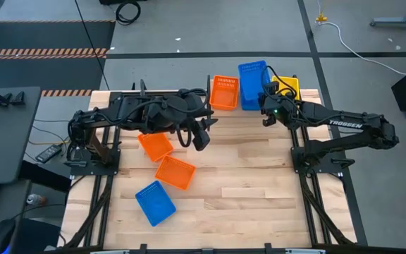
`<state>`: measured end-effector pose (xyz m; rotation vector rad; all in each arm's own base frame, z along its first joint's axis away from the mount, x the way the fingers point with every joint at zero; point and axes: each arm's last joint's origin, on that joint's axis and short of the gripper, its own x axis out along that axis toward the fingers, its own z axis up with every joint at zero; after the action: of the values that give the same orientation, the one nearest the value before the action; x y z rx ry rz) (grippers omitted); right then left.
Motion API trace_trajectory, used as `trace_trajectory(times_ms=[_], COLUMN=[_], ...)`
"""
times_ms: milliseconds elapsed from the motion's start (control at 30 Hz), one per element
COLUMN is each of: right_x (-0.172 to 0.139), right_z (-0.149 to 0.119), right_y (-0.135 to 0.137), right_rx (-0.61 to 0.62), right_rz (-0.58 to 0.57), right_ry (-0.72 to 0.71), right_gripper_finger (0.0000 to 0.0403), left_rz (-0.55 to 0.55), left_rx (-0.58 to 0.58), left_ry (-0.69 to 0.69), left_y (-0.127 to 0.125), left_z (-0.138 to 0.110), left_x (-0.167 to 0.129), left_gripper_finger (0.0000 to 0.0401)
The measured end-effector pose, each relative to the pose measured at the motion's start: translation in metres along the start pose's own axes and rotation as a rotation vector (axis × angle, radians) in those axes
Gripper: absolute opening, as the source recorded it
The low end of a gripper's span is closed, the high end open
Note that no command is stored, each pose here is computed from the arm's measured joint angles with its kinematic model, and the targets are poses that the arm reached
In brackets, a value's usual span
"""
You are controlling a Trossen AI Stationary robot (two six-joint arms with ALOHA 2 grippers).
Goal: Stack baskets on shelf by color
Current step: Stack the right blue basket on top of the blue basket on the shelf
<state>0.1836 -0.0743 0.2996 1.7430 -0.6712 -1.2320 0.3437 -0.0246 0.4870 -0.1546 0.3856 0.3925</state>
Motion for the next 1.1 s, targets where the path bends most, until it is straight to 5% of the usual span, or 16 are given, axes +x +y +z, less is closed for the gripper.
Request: trace_trajectory(times_ms=[633,1100], right_x=[0.0,0.006], right_z=[-0.005,0.004], right_y=[0.007,0.006], right_rx=[0.107,0.055], right_rz=[0.046,0.004], right_ry=[0.051,0.007], right_gripper_finger=[0.0119,0.012], left_rz=[-0.013,-0.03], left_rx=[0.029,0.064], left_ry=[-0.034,-0.124], left_y=[-0.002,0.003], left_z=[0.003,0.017], left_x=[-0.001,-0.018], left_gripper_finger=[0.0133,0.0133])
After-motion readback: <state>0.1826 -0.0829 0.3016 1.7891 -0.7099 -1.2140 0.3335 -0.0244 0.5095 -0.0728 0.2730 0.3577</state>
